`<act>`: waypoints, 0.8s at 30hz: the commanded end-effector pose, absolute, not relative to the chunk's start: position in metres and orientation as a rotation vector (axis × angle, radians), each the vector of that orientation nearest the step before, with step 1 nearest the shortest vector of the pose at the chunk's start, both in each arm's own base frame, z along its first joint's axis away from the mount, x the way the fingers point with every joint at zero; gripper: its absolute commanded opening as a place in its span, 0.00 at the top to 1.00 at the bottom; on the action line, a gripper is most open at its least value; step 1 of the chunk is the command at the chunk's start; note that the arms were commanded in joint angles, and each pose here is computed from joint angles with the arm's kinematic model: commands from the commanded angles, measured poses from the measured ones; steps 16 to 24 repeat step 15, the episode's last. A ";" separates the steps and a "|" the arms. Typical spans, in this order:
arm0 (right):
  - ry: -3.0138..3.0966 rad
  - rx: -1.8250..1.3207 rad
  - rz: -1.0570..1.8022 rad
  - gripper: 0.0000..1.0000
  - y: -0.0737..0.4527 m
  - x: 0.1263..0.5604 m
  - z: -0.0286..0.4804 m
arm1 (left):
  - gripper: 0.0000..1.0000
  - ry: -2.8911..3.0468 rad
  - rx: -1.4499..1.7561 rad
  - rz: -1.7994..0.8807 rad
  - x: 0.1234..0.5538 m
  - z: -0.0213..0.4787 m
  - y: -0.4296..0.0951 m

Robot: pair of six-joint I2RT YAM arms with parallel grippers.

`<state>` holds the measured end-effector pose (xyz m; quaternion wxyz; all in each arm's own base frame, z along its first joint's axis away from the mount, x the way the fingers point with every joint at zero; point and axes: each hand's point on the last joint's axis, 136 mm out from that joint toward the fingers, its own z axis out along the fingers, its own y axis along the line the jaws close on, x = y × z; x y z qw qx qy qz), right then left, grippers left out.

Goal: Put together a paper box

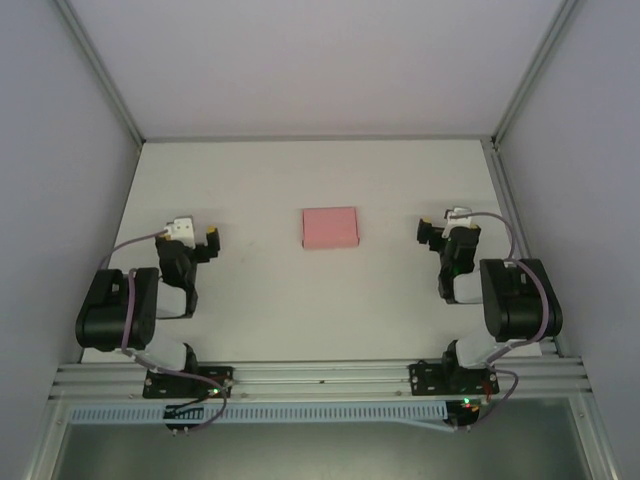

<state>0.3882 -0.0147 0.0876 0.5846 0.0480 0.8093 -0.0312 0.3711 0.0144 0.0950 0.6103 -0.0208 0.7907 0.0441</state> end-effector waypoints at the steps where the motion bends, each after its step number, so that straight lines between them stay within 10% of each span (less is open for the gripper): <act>1: 1.866 0.124 -0.028 0.00 -0.012 0.391 0.095 | 0.00 1.755 0.011 0.099 0.382 0.116 0.007; 24: 1.867 0.117 -0.028 0.00 -0.011 0.391 0.095 | 0.00 1.753 0.011 0.099 0.382 0.116 0.007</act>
